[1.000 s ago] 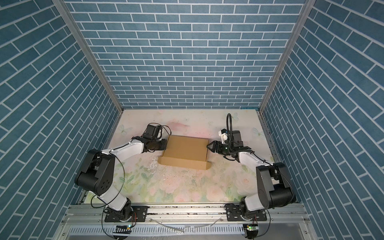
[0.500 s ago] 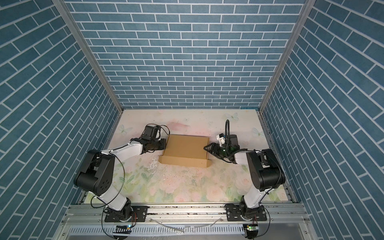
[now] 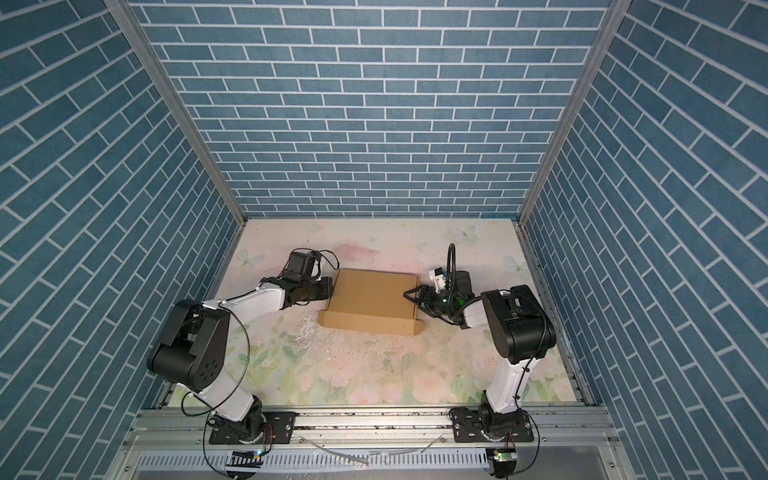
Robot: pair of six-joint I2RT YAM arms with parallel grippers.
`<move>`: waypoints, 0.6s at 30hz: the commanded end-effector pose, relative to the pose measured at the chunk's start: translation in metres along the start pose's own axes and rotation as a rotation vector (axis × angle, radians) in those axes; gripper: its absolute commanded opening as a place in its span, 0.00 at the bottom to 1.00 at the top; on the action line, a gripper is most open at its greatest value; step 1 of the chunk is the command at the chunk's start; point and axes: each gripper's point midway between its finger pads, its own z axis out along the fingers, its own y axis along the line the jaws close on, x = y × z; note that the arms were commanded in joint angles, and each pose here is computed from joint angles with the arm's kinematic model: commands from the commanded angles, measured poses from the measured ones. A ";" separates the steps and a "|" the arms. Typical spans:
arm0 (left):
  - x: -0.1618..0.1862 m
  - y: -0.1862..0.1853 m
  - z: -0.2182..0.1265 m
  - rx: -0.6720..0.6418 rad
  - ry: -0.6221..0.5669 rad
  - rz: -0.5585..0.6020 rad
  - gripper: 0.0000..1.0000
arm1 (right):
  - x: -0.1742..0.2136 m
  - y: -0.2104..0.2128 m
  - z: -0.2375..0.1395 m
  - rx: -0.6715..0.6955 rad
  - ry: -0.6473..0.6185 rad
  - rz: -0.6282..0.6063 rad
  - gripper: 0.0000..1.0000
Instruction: Fold the paper box
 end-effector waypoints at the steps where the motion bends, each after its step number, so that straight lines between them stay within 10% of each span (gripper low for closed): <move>1: 0.012 0.004 0.003 0.005 0.037 -0.025 0.03 | -0.009 0.020 0.008 -0.076 -0.002 -0.020 0.71; 18: -0.013 -0.008 -0.027 0.032 -0.022 -0.006 0.39 | -0.014 0.030 0.010 -0.094 -0.019 -0.041 0.46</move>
